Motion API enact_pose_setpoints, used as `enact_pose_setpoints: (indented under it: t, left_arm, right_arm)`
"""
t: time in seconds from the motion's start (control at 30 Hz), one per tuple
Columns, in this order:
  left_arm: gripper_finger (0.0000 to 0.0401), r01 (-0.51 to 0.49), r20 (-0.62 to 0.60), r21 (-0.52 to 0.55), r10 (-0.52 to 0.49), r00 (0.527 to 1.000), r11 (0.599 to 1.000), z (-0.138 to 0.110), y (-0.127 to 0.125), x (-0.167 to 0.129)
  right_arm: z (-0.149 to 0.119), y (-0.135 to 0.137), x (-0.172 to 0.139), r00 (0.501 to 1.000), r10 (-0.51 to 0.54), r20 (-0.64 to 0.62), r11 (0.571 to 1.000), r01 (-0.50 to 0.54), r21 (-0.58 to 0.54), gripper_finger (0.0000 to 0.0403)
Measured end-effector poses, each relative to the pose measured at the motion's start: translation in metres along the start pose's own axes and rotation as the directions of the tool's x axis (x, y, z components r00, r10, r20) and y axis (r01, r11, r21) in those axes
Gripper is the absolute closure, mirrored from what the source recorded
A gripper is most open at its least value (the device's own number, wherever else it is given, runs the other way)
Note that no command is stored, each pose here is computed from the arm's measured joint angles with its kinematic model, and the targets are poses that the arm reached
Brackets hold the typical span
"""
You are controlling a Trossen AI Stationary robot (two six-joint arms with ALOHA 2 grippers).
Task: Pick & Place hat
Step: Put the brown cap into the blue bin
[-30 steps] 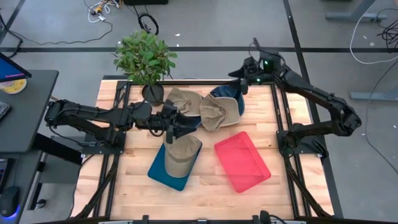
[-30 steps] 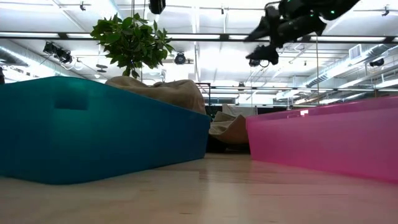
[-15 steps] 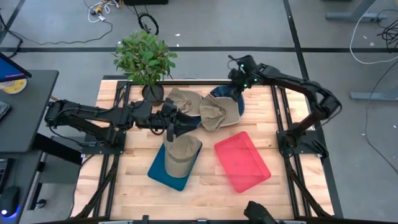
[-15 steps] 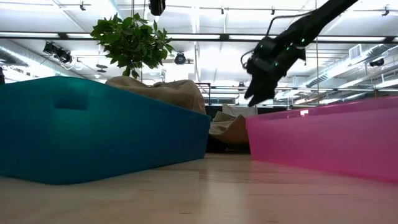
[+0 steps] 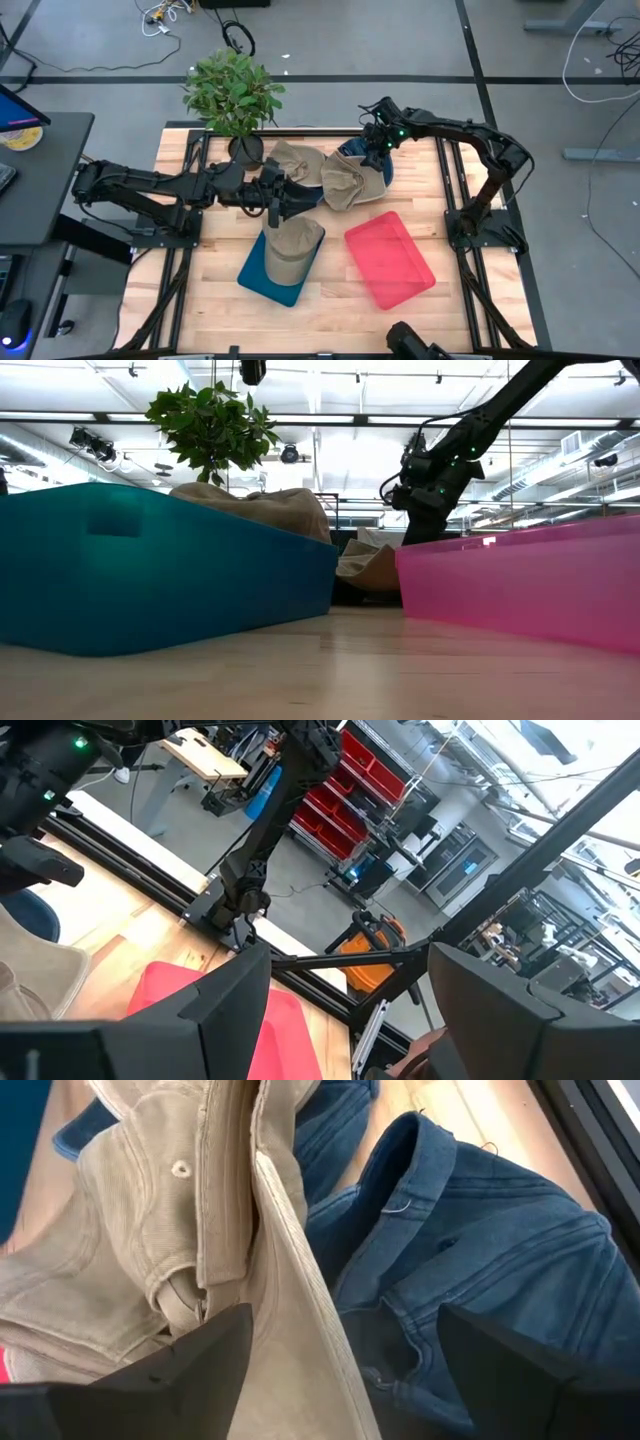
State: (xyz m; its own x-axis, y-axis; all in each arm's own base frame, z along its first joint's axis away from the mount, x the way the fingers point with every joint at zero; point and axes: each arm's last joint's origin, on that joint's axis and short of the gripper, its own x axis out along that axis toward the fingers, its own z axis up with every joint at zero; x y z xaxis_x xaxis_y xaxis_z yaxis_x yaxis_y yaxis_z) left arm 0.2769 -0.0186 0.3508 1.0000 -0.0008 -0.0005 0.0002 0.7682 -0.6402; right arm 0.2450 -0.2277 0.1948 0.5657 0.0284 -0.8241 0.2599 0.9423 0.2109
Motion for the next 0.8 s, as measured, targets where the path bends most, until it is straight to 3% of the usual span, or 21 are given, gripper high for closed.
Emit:
enact_pose_setpoints:
  t: [0.17,0.43,0.6,0.8]
  left_arm:
    - [0.0124,-0.005,-0.004,0.008,0.005,1.0,1.0,0.0,0.0,0.0]
    - [0.0124,-0.006,-0.004,0.013,0.006,1.0,1.0,0.0,0.0,0.0]
    - [0.0124,-0.006,-0.004,0.05,0.007,1.0,0.999,-0.001,0.0,0.0]
    - [0.0124,-0.005,-0.004,0.089,0.006,1.0,0.996,-0.001,0.0,0.0]
  right_arm:
    - [0.0,0.0,0.0,1.0,-0.002,-0.003,1.0,0.002,-0.008,0.016]
    - [-0.002,0.0,0.0,1.0,-0.002,-0.015,1.0,0.002,0.009,0.0375]
    - [-0.003,0.002,-0.004,1.0,0.001,-0.024,0.998,0.0,0.066,0.0381]
    - [0.001,0.012,-0.026,1.0,0.014,0.021,0.998,-0.015,0.057,0.0394]
